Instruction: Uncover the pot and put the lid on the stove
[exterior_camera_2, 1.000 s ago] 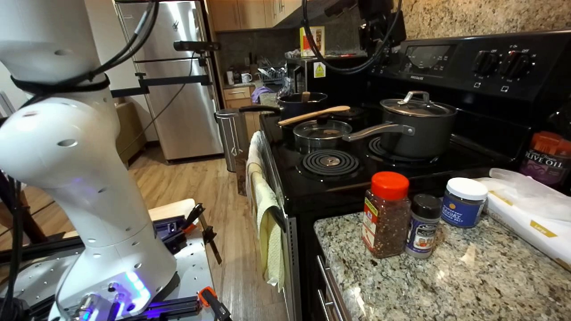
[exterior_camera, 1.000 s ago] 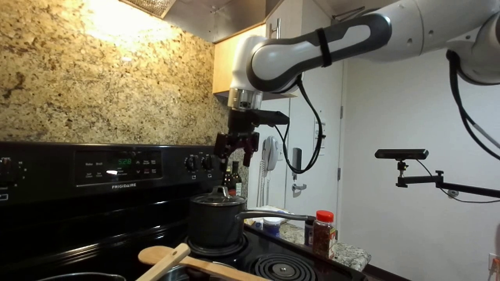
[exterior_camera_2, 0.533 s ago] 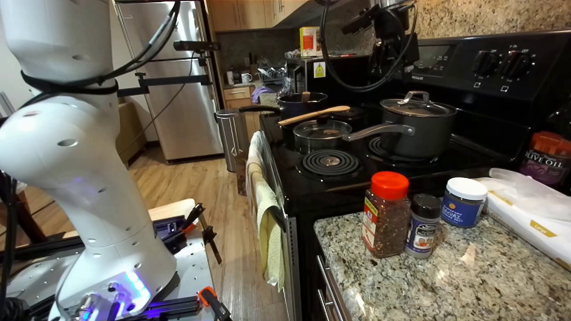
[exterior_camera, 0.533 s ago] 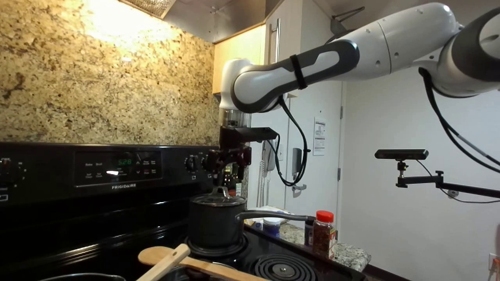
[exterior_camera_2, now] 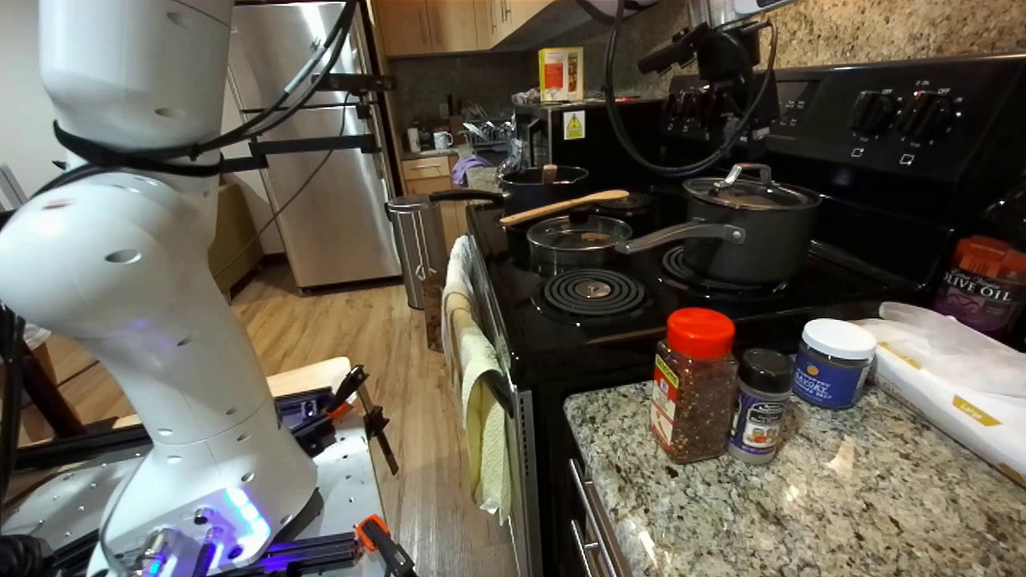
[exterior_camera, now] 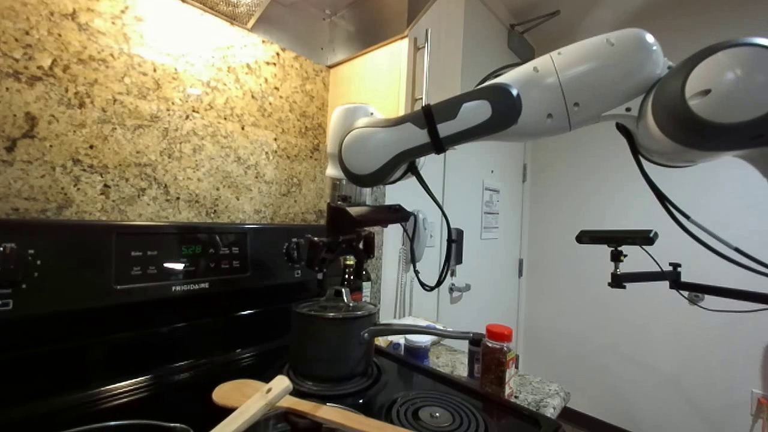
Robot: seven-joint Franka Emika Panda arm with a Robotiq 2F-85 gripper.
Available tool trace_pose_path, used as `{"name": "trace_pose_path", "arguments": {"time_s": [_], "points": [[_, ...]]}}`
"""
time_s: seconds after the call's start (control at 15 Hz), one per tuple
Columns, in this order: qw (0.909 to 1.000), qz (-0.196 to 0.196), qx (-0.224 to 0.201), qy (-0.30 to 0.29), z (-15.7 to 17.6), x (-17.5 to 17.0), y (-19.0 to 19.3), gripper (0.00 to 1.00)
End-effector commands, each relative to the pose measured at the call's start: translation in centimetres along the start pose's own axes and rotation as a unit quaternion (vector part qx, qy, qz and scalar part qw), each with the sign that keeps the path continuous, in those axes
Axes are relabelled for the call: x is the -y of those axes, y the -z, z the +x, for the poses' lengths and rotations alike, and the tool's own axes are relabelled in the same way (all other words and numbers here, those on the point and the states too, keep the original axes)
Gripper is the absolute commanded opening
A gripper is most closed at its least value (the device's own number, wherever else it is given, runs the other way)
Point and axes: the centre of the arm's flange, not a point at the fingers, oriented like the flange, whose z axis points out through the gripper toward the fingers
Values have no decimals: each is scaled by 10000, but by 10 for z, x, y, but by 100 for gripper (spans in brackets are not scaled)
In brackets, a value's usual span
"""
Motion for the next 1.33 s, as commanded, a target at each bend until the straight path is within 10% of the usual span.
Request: {"name": "trace_pose_path", "arguments": {"time_s": [0.0,0.8,0.87,1.27], "points": [[9997,-138,7,-189,24,0,1,100],[9982,-339,478,-125,35,4,-28,99],[9982,-342,476,-115,36,6,-28,74],[9980,-239,542,-226,39,2,-24,46]]}}
